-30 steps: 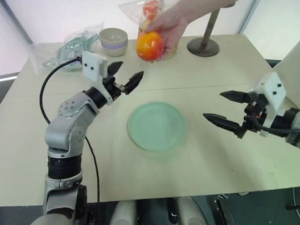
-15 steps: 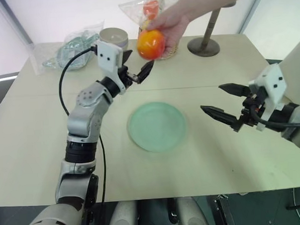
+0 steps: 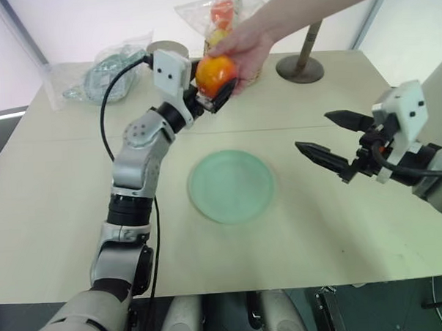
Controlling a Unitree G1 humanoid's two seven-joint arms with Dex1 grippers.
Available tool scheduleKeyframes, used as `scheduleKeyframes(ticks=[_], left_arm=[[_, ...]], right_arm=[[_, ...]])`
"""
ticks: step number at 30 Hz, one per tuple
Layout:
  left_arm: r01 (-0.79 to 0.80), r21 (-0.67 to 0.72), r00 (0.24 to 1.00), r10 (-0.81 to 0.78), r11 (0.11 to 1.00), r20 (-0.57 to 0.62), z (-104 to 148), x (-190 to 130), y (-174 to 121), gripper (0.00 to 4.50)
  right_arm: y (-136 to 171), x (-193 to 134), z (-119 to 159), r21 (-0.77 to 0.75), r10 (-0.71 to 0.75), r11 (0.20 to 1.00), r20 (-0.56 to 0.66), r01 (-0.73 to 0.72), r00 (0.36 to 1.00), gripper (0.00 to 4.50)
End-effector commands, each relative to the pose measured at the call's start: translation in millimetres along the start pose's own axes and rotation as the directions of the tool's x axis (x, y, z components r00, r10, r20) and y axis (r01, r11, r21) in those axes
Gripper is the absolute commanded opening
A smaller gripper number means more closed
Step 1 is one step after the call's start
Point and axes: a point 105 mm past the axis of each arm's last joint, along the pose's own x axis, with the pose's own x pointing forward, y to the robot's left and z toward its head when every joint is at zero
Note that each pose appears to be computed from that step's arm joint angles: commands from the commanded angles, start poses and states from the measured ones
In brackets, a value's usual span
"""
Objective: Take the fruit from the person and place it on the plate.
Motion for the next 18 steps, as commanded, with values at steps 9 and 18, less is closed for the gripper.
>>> scheduleKeyframes(ticks=[9,18], left_arm=[[0.021,0.010,0.999,-0.022,1.000,0.050,11.6,11.4,-1.9,4.44],[0.033,0.005,0.998,-0.034,0.999,0.055,14.4,12.7,-3.6,3.05]], right_arm=[[1.8,-3.1,9.9,-0.029,-0.002,1.000,0.029,0.003,1.000,4.50],[1.6,-4.7,8.8,-0.028,-0.008,1.000,0.025,0.008,1.000,4.50]])
